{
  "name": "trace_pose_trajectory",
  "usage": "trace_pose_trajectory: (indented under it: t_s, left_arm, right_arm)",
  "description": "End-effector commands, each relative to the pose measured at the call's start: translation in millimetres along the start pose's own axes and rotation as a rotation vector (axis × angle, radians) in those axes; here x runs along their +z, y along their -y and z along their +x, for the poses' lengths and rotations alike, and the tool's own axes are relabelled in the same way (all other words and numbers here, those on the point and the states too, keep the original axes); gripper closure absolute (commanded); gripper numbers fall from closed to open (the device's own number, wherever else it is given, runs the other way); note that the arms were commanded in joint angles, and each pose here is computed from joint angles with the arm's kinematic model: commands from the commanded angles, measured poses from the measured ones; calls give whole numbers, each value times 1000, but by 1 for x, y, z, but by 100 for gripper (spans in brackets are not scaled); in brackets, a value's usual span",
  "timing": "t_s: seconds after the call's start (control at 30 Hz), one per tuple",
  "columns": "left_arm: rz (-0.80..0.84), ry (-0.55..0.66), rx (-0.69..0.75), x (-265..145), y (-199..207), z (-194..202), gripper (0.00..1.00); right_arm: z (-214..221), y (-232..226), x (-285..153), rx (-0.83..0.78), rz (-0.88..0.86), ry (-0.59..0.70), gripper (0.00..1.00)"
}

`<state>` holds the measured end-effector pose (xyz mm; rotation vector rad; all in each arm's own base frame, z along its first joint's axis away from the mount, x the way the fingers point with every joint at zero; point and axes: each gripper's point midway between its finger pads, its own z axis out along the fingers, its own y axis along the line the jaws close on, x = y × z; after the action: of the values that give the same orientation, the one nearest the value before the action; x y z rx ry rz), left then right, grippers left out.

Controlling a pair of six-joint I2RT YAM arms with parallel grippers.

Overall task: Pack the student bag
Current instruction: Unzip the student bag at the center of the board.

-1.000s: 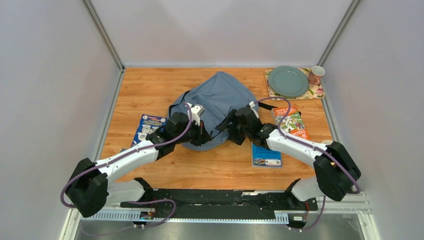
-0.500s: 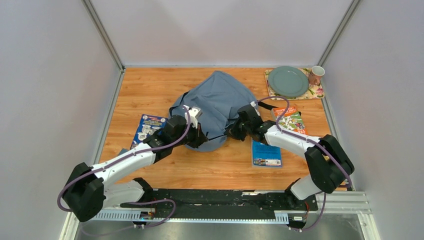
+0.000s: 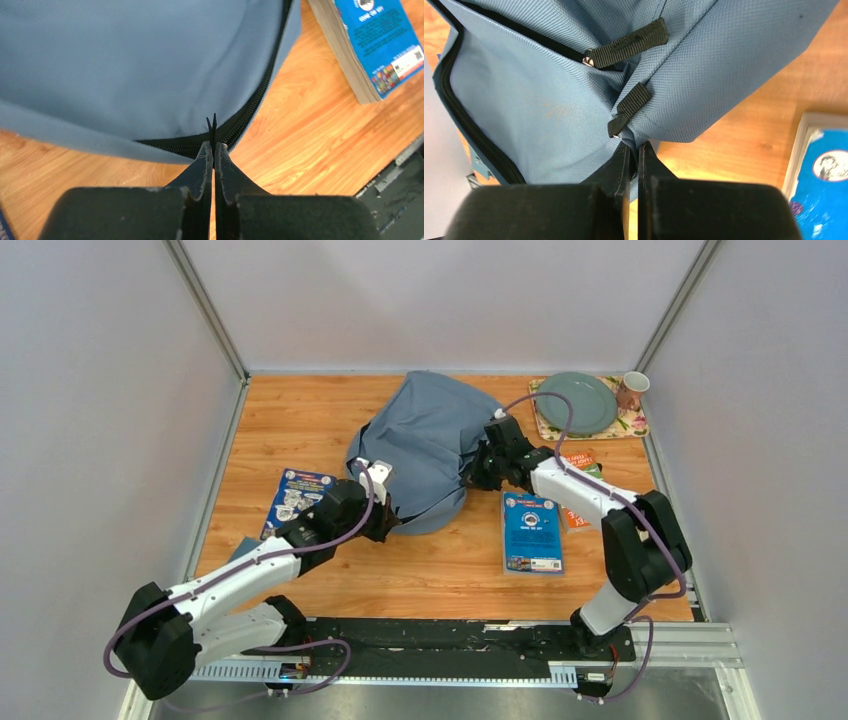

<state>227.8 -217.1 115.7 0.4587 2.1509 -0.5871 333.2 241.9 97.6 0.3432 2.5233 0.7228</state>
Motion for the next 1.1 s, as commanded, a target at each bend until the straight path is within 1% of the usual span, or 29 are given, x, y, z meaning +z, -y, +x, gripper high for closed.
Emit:
trace_pose_trajectory:
  t_s: [0.0, 0.03, 0.1, 0.13, 0.17, 0.2, 0.23, 0.27, 0.3, 0.33, 0.37, 0.4, 0.43, 0.47, 0.5, 0.53, 0.57, 0.67, 0.77, 0.83, 0.9, 1.0, 1.07]
  left_arm:
    - [177, -132, 94, -5, 30, 15, 100]
    - [229, -151, 97, -3, 40, 16, 100]
    - [280, -147, 98, 0, 53, 9, 100]
    - [301, -144, 79, 3, 58, 6, 100]
    - [303, -140, 66, 5, 60, 6, 100]
    - [297, -136, 54, 8, 60, 5, 100]
    - [266, -135, 34, 13, 55, 4, 100]
    - [255, -133, 26, 15, 54, 3, 100]
    - [243, -132, 22, 17, 53, 2, 100]
    - [236, -126, 11, 21, 53, 1, 100]
    - [238, -120, 7, 22, 53, -1, 100]
    - [240, -114, 4, 23, 54, -3, 100]
    - [255, -113, 1, 24, 58, -7, 100]
    - [260, -113, 1, 25, 59, -8, 100]
    - [266, -115, 2, 25, 61, -9, 100]
    - [277, -121, 6, 24, 63, -9, 100]
    - [283, -122, 11, 23, 64, -9, 100]
    - [308, -130, 27, 22, 68, -11, 100]
    - [355, -148, 31, 21, 76, -10, 100]
    - [388, -157, 27, 21, 83, -8, 100]
    - [392, -154, 30, 21, 85, -7, 100]
    - [399, -147, 6, 24, 88, -7, 100]
    - [369, -139, -2, 26, 85, -12, 100]
  right_arm:
    - [-75, -16, -8, -175, 30, 175, 100]
    - [-73, -10, 1, -176, 65, 142, 100]
    - [-87, -13, 2, -166, 75, 146, 98]
    - [-80, -2, 8, -148, 118, 104, 86]
    - [-82, 2, 6, -125, 130, 97, 74]
    - [-76, 10, 5, -113, 149, 81, 60]
    - [-70, 15, 1, -103, 165, 75, 41]
    - [-69, 12, -15, -91, 146, 100, 36]
    - [-51, 26, -17, -45, 165, 78, 33]
    - [-43, 26, -22, -22, 135, 79, 29]
    - [-43, 14, -43, 6, 70, 120, 29]
    - [-42, 7, -48, 67, 18, 143, 28]
    - [-16, 16, -46, 101, -2, 96, 27]
    - [-11, 3, -58, 107, -68, 112, 27]
    - [-7, -5, -60, 156, -114, 119, 26]
    - [5, -5, -59, 171, -123, 94, 26]
    - [16, -15, -61, 162, -151, 79, 26]
    - [32, -39, -63, 187, -214, 57, 26]
    - [41, -47, -54, 202, -201, 43, 26]
    - [45, -42, -42, 211, -166, 30, 26]
    - [47, -42, -34, 232, -173, 18, 26]
    - [56, -39, -19, 248, -155, -31, 32]
    - [64, -32, -12, 253, -125, -81, 41]
